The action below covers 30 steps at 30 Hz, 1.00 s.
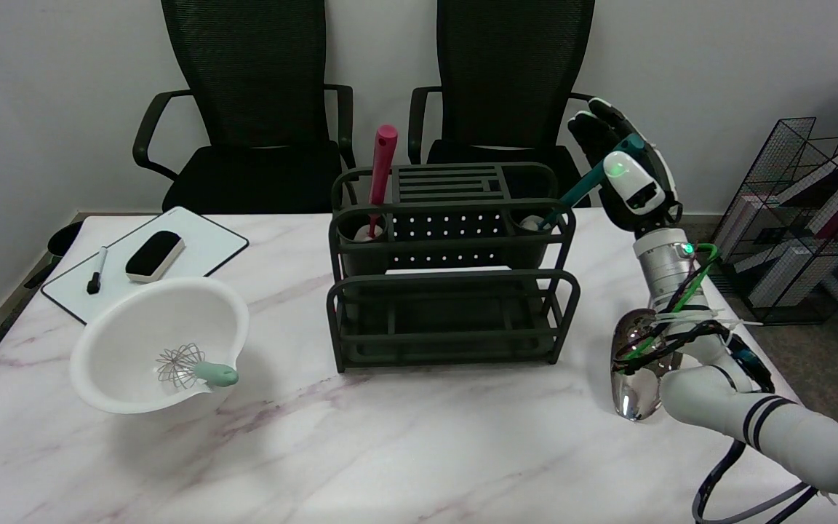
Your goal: Pick up the blue sponge bottle brush.
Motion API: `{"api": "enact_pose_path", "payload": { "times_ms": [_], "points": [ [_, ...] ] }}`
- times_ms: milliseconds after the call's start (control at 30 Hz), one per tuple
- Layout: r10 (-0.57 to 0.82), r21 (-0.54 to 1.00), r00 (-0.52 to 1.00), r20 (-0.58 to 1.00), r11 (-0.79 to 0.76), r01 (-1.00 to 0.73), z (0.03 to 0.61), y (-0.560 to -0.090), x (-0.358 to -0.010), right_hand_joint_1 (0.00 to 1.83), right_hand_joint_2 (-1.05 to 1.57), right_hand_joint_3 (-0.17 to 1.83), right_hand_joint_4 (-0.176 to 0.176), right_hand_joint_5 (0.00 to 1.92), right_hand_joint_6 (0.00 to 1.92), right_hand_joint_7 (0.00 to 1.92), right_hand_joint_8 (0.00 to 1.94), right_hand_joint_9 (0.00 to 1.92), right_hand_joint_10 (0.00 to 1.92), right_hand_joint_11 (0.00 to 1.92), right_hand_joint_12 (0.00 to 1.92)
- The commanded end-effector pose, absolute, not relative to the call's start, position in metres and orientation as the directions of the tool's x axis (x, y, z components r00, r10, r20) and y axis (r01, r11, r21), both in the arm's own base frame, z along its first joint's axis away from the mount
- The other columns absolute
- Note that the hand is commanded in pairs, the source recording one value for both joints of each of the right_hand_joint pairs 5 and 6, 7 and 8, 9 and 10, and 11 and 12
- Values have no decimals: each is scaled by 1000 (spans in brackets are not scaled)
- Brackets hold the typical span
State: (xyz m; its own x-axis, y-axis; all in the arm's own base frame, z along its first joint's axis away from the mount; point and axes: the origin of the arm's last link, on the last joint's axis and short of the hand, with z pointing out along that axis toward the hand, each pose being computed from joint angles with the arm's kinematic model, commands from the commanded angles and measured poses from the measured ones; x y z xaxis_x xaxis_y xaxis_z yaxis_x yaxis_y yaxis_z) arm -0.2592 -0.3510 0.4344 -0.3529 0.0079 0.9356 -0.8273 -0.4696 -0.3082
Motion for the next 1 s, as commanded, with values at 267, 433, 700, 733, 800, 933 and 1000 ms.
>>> {"api": "enact_pose_path", "payload": {
  "times_ms": [267,433,700,733,800,933,1000],
  "points": [
    [-36,-333,-354,934,-439,-834,413,-378,-248,1145,-52,1051,0,572,572,663,663,585,585,305,305],
    [-37,-334,-354,934,-439,-834,412,-380,-248,1185,126,946,0,647,647,903,903,764,764,556,556],
    [-38,-336,-356,934,-440,-833,412,-379,-248,1156,486,982,0,1096,1096,1343,1343,1333,1333,1171,1171],
    [-40,-336,-356,934,-440,-833,411,-379,-248,1151,509,989,0,1147,1147,1368,1368,1351,1351,1180,1180],
    [-40,-336,-355,934,-439,-833,411,-380,-248,1129,590,984,0,1289,1289,1449,1449,1414,1414,1213,1213],
    [-40,-338,-357,933,-438,-833,411,-380,-248,1091,804,911,0,1598,1598,1630,1630,1556,1556,1296,1296],
    [-41,-340,-360,932,-439,-832,410,-380,-248,1076,899,876,0,1708,1708,1698,1698,1596,1596,1324,1324]
  ]
}}
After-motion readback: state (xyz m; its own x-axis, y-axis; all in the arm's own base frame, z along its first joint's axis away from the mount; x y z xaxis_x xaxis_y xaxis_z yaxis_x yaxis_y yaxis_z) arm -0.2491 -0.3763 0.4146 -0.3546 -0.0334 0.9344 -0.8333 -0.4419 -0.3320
